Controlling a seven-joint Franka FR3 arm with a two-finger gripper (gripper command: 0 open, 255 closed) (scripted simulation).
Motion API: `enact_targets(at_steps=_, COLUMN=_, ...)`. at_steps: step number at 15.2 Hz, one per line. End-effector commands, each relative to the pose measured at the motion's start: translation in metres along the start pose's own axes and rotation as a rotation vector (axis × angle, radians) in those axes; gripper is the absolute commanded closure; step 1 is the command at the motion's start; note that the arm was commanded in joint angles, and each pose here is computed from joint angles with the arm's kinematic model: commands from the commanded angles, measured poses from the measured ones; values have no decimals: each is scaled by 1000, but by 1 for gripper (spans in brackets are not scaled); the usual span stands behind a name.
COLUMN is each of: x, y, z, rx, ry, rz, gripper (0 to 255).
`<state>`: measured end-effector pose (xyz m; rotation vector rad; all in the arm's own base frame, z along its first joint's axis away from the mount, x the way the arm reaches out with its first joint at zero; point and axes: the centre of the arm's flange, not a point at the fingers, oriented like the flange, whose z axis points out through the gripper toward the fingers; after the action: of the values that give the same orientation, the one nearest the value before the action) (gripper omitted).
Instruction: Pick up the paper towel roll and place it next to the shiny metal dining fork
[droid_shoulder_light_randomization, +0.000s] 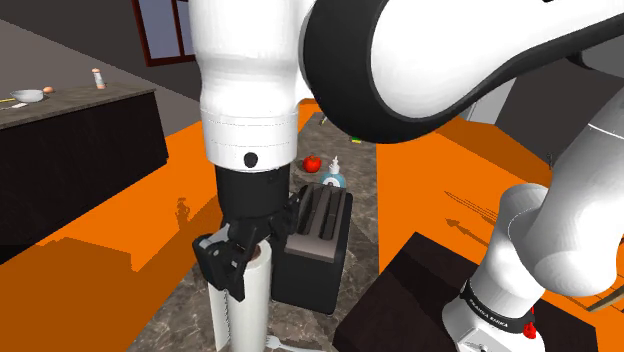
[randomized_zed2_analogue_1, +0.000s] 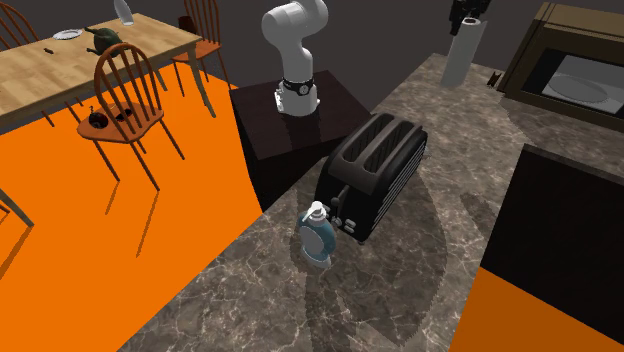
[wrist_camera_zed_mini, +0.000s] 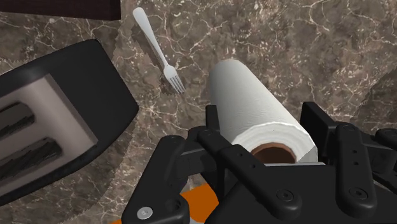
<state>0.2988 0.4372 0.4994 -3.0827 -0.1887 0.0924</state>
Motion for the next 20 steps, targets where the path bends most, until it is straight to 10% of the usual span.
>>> enact_targets(at_steps=1, x=1, y=-1, z=10, rx=0, ry=0, rz=0, gripper=255)
enact_targets(at_steps=20, x=7, y=5, z=110, rx=0, ry=0, rz=0, gripper=255)
